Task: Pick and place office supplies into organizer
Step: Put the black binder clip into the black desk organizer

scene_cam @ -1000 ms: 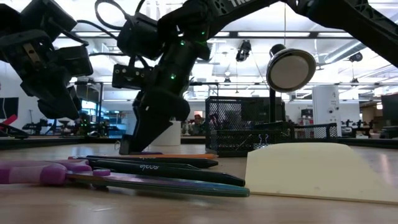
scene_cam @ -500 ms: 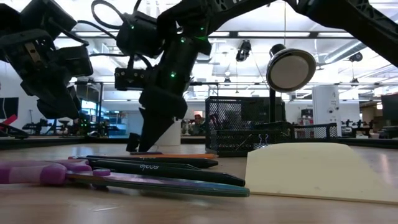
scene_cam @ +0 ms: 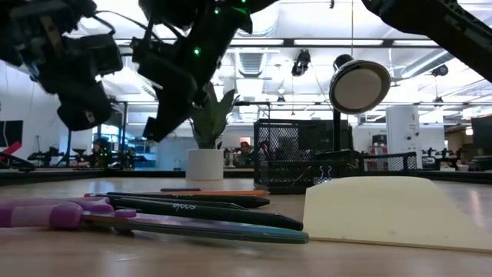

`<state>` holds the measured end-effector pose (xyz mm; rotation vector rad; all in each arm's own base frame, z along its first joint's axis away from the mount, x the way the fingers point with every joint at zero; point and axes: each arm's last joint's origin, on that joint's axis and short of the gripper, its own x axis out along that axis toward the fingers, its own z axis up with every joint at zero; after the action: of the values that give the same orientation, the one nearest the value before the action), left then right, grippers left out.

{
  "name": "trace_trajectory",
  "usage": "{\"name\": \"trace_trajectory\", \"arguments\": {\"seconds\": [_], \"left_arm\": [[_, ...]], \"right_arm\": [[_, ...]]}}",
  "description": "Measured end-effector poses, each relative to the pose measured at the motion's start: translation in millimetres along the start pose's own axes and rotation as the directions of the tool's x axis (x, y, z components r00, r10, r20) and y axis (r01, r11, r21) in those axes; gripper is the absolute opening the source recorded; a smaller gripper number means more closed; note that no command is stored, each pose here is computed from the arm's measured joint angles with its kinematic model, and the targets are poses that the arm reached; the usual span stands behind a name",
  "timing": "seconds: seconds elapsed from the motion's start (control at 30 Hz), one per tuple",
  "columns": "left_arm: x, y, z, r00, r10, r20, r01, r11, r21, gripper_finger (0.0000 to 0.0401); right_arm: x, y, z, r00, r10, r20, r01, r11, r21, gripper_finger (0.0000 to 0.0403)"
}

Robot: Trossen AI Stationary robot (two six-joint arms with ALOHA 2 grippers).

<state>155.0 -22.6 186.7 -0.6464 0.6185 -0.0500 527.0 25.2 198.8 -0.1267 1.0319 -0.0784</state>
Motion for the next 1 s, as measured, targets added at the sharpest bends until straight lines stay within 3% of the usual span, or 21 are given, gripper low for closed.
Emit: {"name": "trace_trajectory", "arguments": {"seconds": [0.23,0.43,0.7,1.0], "left_arm": [[-4.5,-24.9,2.8,0.994,-0.106,-0.026,0.107,0.993,0.045,0.0017],[-6.0,-40.2,-7.0,0.984,-0.162,-0.077,0.166,0.985,0.047,0.0017],[-4.0,-43.6,-4.2,0.994,-0.1,0.044,0.104,0.989,-0.103,0.0017],[5.6,-52.5,4.7,0.976,-0.159,0.146,0.186,0.963,-0.196,0.0017]], "right_arm": [[-15.4,-0.6,7.5,0.995,-0.104,0.005,0.104,0.994,0.039,0.0008],[-22.6,11.6,-0.3,0.993,-0.087,-0.082,0.093,0.994,0.065,0.0008],[-31.8,59.3,-6.8,0.976,0.174,-0.133,-0.176,0.984,0.0,0.0008],[-44.7,107.2,-22.7,0.951,0.201,-0.233,-0.242,0.956,-0.163,0.0009]]}}
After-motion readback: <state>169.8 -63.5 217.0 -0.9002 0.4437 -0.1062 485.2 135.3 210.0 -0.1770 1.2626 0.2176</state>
